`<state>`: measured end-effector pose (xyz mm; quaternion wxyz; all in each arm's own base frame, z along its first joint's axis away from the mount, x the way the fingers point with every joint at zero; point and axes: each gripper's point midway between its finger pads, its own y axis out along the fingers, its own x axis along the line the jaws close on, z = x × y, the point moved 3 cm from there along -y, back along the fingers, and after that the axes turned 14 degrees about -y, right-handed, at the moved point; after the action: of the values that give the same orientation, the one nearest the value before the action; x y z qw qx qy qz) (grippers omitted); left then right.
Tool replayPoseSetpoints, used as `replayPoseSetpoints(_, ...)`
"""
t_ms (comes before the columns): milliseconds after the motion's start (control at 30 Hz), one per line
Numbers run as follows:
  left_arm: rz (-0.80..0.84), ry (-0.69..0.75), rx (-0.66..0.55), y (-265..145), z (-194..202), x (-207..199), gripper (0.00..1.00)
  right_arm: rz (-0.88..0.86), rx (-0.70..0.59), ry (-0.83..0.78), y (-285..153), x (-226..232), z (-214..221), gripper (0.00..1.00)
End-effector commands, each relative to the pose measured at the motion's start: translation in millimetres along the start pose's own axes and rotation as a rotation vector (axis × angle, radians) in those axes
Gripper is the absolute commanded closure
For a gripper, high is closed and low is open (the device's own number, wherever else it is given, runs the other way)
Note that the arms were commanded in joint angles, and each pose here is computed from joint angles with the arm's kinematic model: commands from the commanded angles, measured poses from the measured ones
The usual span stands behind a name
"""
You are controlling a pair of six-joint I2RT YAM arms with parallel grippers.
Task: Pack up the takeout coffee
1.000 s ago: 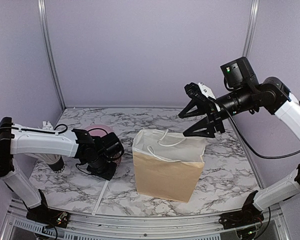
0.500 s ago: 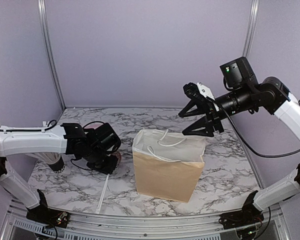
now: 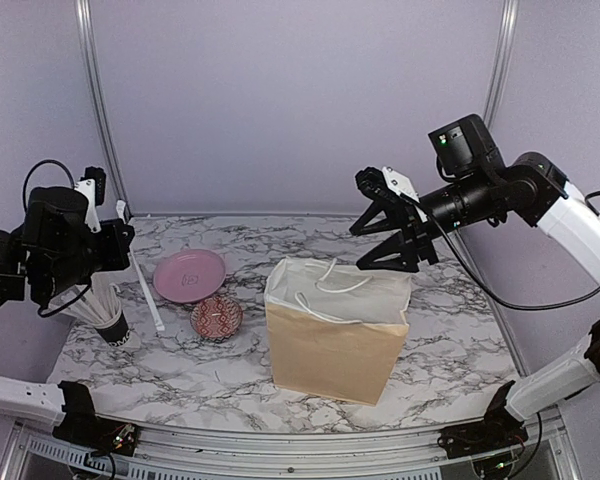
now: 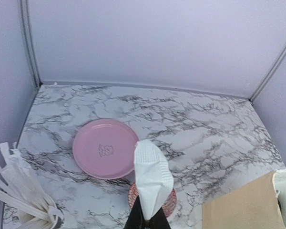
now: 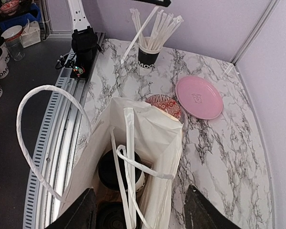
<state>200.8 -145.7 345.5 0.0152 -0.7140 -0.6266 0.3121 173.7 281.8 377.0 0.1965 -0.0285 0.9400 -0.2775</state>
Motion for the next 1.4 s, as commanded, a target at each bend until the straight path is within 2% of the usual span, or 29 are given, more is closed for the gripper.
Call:
replayPoseSetpoints(0,-0.229,0.072,-0.294,-18,-33,51,1.0,0.036,-0.023,-0.016,-6,-10,-10,0.39)
replayPoseSetpoints(167,-0.32,0.022,-0.499,-46,-48,91,1.0,0.034,-0.019,-0.014,-4,-10,-9,0.39)
replayPoseSetpoints(333,-0.431,0.046,-0.593,-54,-46,113,1.0,0.027,-0.015,-0.011,-1,-10,-7,0.39)
replayPoseSetpoints(600,-0.545,0.126,-0.617,-32,-20,122,1.0,0.011,-0.02,-0.006,2,-10,-5,0.39)
replayPoseSetpoints(867,-0.589,0.026,-0.655,-13,-11,148,1.0,0.005,-0.019,-0.009,3,-7,-4,0.39)
replayPoseSetpoints(1033,-0.649,0.058,-0.6,11,1,154,1.0,0.007,-0.014,-0.014,2,-5,-2,0.39)
replayPoseSetpoints(1233,-0.657,0.027,-0.559,26,8,155,1.0,0.018,-0.005,-0.023,0,-3,1,0.39)
replayPoseSetpoints(1300,-0.65,0.02,-0.557,26,7,155,0.94,0.022,-0.001,-0.023,0,-3,2,0.39)
replayPoseSetpoints(1367,-0.64,0.009,-0.558,24,5,154,0.79,0.024,0.0,-0.025,0,-3,2,0.39)
